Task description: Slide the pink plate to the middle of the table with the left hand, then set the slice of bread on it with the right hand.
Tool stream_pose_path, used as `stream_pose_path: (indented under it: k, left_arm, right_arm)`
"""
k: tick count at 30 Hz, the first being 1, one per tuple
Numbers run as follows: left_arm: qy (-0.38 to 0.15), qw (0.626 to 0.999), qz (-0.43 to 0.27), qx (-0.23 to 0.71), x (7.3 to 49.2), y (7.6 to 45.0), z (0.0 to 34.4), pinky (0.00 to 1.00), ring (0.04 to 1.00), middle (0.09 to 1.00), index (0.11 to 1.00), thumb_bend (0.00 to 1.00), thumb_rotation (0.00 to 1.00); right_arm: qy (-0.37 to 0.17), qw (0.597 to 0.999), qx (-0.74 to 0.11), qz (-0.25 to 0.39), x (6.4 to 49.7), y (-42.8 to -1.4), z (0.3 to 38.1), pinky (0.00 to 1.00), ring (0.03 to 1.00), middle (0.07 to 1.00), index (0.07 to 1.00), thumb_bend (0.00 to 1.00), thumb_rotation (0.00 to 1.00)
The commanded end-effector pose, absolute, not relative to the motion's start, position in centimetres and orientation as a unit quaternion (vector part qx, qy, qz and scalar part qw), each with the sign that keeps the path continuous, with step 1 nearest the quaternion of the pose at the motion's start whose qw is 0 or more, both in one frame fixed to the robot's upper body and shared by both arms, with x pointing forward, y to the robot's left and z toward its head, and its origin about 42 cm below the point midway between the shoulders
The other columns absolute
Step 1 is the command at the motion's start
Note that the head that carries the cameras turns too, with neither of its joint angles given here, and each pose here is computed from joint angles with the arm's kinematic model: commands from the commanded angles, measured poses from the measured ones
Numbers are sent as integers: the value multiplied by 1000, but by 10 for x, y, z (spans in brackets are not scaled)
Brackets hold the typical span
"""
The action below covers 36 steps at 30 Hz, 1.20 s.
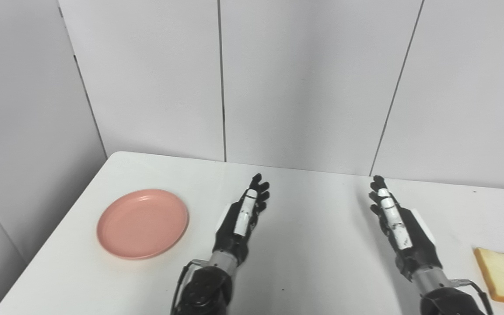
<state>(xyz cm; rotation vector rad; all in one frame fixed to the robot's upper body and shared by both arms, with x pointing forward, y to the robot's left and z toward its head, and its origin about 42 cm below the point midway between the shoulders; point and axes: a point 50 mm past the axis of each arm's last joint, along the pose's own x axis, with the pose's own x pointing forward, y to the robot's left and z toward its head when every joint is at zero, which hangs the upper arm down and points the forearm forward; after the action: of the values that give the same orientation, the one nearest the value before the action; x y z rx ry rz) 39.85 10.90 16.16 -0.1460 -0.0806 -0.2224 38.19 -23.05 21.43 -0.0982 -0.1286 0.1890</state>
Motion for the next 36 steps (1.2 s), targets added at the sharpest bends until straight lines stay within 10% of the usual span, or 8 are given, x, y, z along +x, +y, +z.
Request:
stream_pose_path:
  k: [1,36]
  left_arm:
    - [-93,986,-116,-70,409,100,188,934,937,932,930,457,1000]
    - [-181,972,-112,-98,397,123,250,986,958,965,966,462,1000]
  right_arm:
    - [-110,988,-52,91,385,-231,235,1000,1000,1000,1000,185,1000]
    - [-105,989,-51,92,381,-230,241,1000,1000,1000,1000,131,1000]
